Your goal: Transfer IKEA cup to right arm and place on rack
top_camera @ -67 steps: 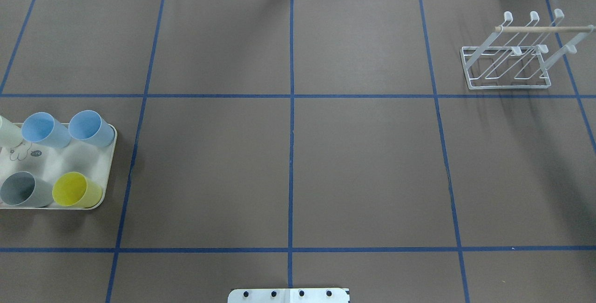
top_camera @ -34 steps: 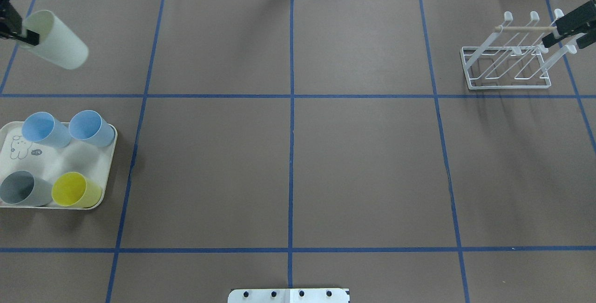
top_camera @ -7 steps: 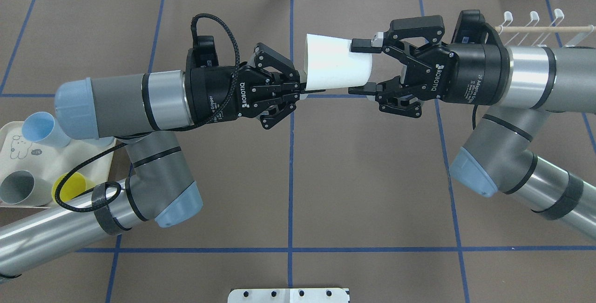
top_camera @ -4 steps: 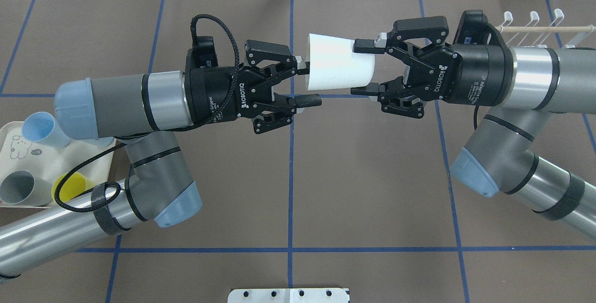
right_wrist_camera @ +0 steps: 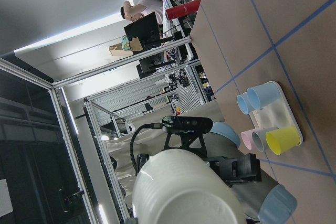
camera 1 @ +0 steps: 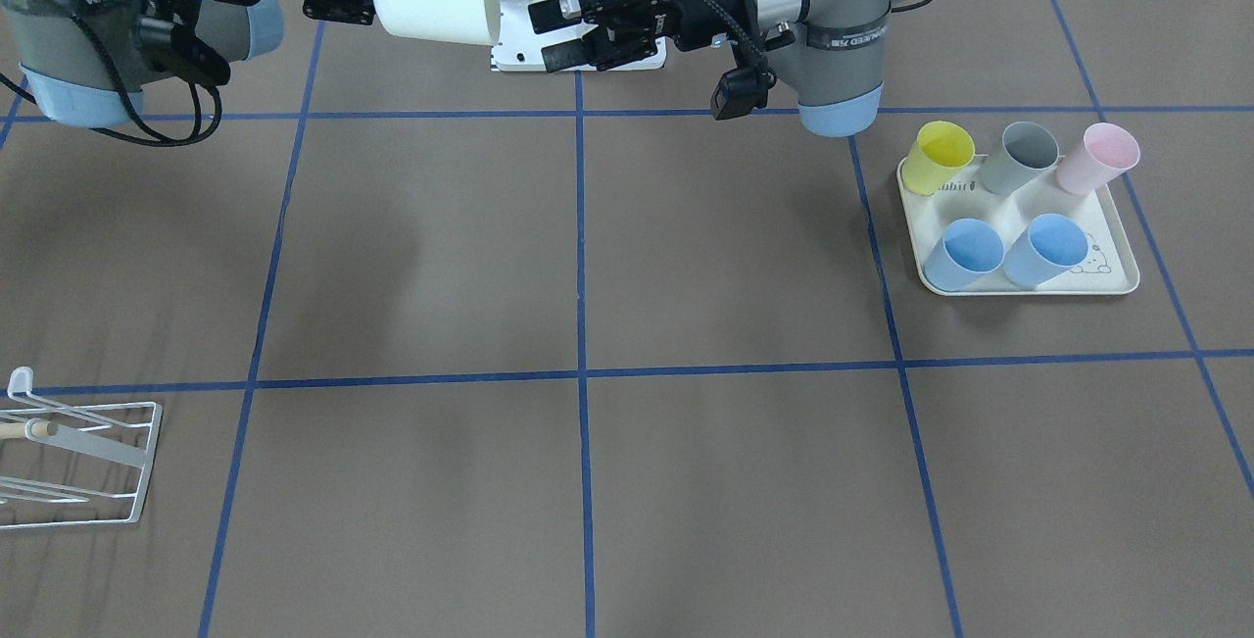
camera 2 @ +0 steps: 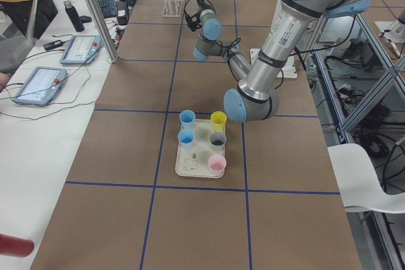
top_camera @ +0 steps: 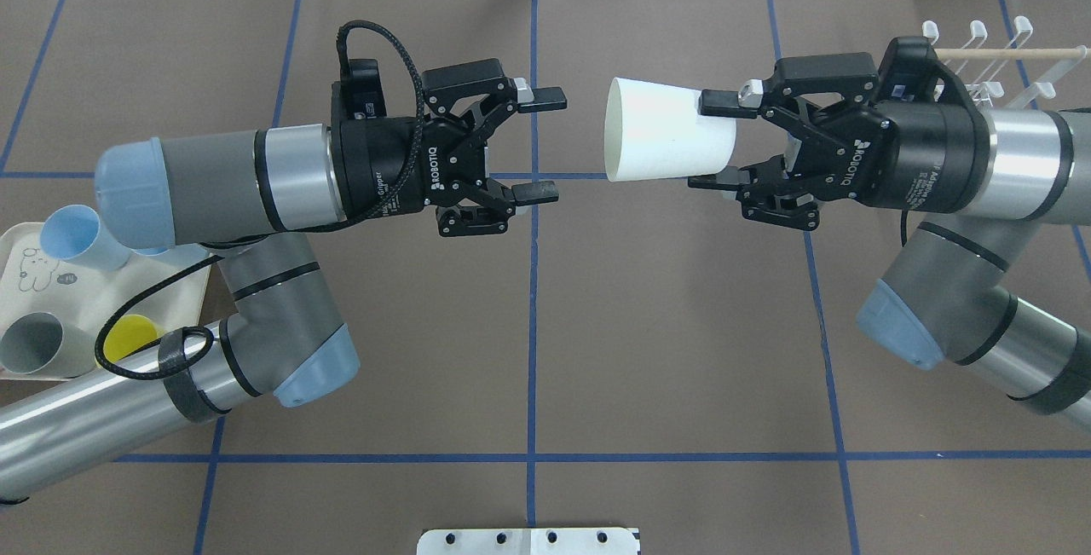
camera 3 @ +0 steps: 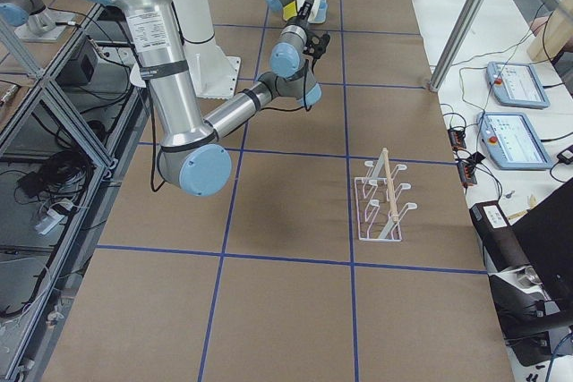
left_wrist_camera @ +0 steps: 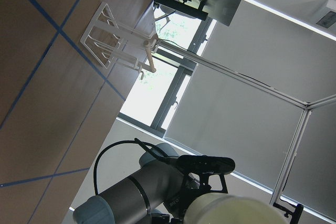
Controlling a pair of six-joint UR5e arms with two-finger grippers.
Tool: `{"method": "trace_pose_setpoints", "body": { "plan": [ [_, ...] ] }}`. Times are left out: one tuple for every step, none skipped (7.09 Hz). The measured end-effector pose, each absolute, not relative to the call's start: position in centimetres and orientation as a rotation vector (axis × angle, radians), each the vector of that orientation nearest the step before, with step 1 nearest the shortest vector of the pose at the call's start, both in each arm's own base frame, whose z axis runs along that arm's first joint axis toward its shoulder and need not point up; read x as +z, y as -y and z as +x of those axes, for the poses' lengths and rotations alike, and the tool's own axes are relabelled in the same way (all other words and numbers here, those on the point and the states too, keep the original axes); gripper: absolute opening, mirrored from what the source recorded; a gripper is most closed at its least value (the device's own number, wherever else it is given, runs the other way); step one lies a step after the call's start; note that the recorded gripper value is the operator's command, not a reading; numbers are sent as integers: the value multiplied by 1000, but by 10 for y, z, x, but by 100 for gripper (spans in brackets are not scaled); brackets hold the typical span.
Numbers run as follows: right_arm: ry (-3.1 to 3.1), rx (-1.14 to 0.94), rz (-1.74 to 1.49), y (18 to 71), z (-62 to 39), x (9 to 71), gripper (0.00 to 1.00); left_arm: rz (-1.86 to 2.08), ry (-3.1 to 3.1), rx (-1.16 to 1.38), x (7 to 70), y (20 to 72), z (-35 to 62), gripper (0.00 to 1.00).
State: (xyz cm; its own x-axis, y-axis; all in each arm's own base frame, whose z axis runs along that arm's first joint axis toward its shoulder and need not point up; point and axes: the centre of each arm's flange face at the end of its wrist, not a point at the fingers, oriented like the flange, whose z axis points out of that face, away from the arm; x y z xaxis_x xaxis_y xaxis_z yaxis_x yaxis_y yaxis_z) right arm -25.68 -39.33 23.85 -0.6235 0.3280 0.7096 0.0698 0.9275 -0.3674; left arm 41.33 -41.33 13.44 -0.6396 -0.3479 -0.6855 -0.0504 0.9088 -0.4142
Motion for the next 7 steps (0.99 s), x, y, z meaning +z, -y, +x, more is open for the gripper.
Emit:
{"method": "trace_pose_setpoints", "body": {
  "plan": [
    [2178, 409, -192, 404, -245, 251, 0, -216, -2211, -464, 141, 423, 409, 99],
    [2084, 421, -70, 413, -239, 270, 0, -164, -2180, -464, 144, 431, 405, 99],
    [1940, 433, 75, 427, -234, 293, 0, -109, -2128, -444, 146, 440, 401, 99],
    [1784, 456, 195, 448, -222, 310, 0, -68, -2078, -423, 147, 450, 396, 99],
    [1618, 463, 290, 471, -205, 328, 0, -40, -2045, -412, 149, 456, 393, 99],
    [1435, 428, 358, 494, -181, 346, 0, -21, -2029, -405, 151, 460, 392, 99],
    [1266, 369, 391, 513, -154, 360, 0, -12, -2022, -405, 153, 462, 391, 100]
  ]
}}
